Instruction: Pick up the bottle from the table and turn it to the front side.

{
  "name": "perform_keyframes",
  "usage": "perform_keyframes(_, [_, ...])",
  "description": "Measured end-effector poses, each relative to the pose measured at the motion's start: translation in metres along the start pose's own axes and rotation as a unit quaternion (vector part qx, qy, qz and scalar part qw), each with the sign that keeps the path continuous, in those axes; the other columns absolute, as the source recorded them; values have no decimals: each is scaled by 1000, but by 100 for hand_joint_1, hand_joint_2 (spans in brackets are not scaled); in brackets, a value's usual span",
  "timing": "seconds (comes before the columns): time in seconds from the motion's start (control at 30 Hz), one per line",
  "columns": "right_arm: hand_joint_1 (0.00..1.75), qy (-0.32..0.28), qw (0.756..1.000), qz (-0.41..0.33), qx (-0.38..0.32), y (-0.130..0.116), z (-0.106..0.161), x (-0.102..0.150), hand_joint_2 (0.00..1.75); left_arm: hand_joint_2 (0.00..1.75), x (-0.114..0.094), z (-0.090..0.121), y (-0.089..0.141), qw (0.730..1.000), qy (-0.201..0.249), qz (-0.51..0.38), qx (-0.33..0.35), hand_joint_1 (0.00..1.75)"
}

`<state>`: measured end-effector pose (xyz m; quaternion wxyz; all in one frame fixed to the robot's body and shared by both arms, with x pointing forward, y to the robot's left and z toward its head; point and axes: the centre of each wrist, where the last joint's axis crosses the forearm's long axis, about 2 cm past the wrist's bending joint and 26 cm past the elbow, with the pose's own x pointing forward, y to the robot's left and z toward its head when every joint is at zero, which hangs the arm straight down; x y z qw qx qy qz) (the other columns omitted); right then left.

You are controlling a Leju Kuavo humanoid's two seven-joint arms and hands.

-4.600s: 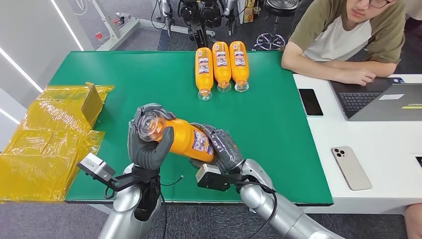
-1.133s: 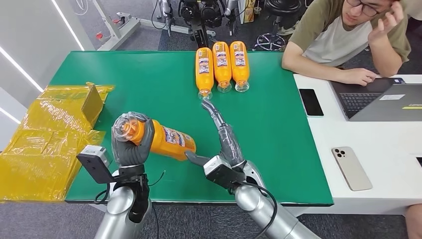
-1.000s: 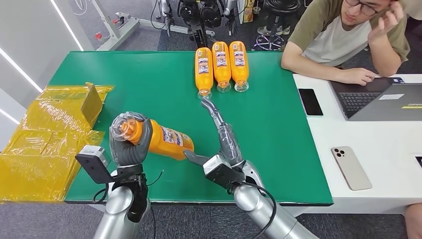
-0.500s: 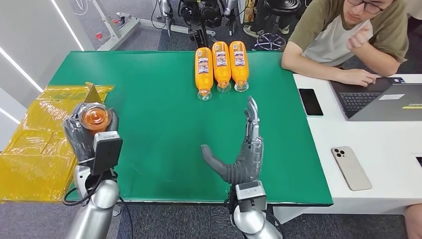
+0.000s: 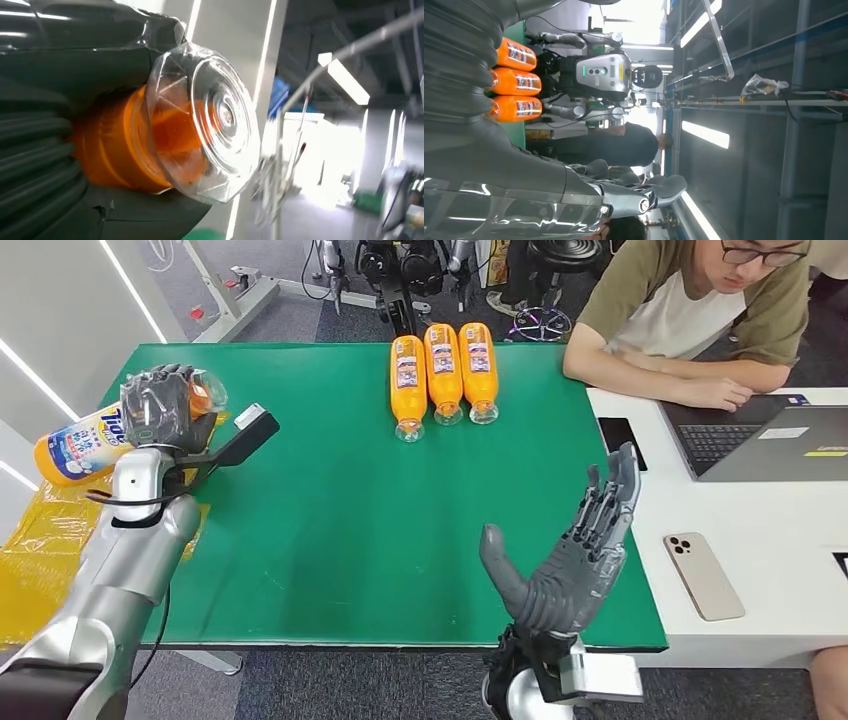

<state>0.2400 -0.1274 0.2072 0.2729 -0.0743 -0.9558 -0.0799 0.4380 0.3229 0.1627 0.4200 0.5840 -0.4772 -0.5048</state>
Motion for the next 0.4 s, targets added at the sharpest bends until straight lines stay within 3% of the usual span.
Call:
perform_keyframes(0.23, [0, -6, 1000, 1, -9, -3, -3, 3, 175, 175, -9, 5, -20, 988, 9, -84, -132, 175])
perform_keyframes(0.4, [0, -9, 1000, 2, -12, -5, -5, 4, 175, 175, -13, 18, -38, 977, -2, -118, -179, 175])
